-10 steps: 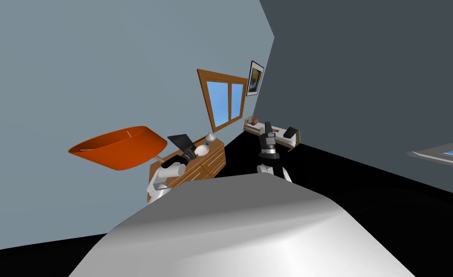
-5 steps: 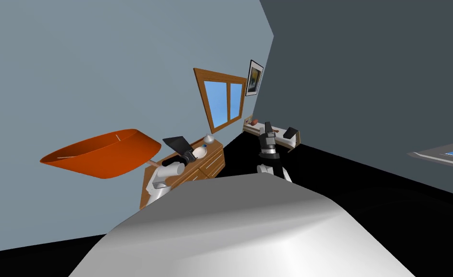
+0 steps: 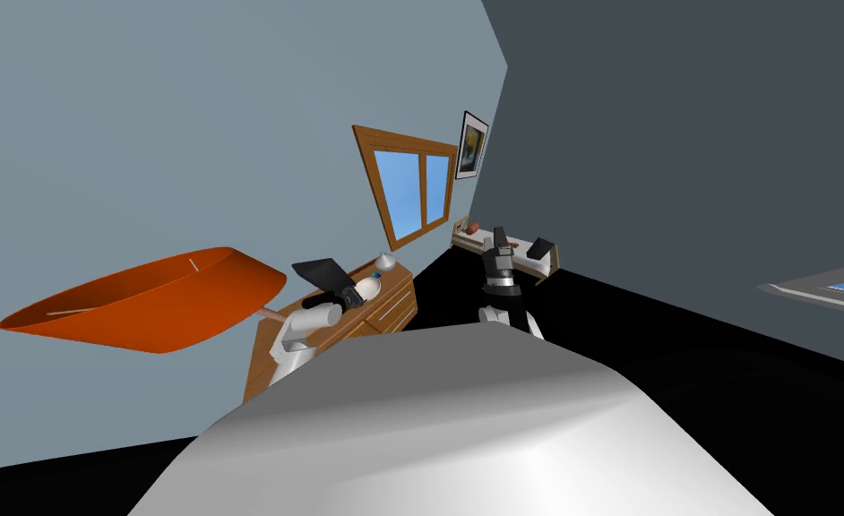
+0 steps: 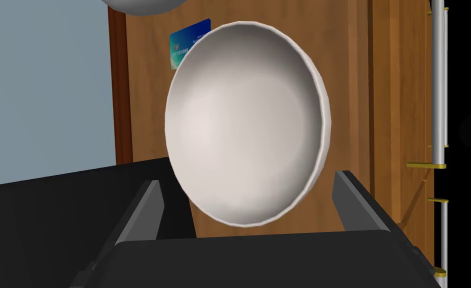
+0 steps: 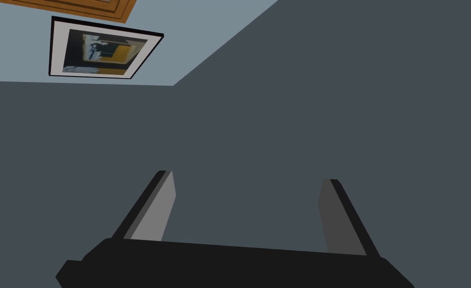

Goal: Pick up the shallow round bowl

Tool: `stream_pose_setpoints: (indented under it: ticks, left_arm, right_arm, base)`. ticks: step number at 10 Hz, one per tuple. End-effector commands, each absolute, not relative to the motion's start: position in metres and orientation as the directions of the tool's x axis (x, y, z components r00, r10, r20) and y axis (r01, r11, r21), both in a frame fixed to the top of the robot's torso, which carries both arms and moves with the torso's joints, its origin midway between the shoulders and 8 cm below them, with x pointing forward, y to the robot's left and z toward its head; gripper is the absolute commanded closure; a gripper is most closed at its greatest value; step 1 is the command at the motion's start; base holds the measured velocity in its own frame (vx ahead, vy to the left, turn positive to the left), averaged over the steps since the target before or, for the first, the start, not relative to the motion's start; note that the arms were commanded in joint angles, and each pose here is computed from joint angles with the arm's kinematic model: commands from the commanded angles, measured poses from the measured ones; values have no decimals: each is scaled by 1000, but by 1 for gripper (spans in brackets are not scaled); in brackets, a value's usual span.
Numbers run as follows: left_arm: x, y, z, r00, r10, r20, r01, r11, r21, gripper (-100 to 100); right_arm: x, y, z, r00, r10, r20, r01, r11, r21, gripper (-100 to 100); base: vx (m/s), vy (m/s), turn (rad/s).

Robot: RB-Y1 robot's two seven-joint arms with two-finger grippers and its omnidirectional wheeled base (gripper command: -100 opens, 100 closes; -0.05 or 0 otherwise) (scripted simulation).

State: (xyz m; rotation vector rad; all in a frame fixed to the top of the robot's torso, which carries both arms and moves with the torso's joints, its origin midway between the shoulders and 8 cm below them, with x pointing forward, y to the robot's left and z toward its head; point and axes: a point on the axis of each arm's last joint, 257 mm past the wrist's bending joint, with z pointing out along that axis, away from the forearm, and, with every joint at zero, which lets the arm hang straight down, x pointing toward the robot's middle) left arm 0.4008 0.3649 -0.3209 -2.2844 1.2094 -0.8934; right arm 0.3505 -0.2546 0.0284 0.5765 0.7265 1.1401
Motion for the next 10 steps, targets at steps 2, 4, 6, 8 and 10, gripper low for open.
stream_pose_setpoints:
  ticks: [2,4,6,8,10]
  left_arm:
    - [390,370,-333,472,-813,340,-602,-579,-550,-100]
    - [379,373,-344,507,-797,327,-619,-601,-506,-100]
    - [371,375,-352,536,-782,318,-627,-621,-471,-100]
    - [354,378,-367,585,-754,298,-637,-655,-407,-100]
    - [339,378,-381,621,-733,279,-643,-679,-354,-100]
  right_arm:
    - [350,-255,28,239,946,-218,-597,321,735,0]
    - [350,-255,28,239,946,-218,-597,321,735,0]
    - [350,-255,28,239,946,-218,-597,321,735,0]
    - [350,-255,28,239,946,-218,-597,321,735,0]
    - [350,-255,28,239,946,-218,-597,321,735,0]
  base:
    - [60,-28,-19]
    - [70,-37,-17]
    - [84,-57,-20]
    - [67,-29,-26]
    - [81,-39,-22]
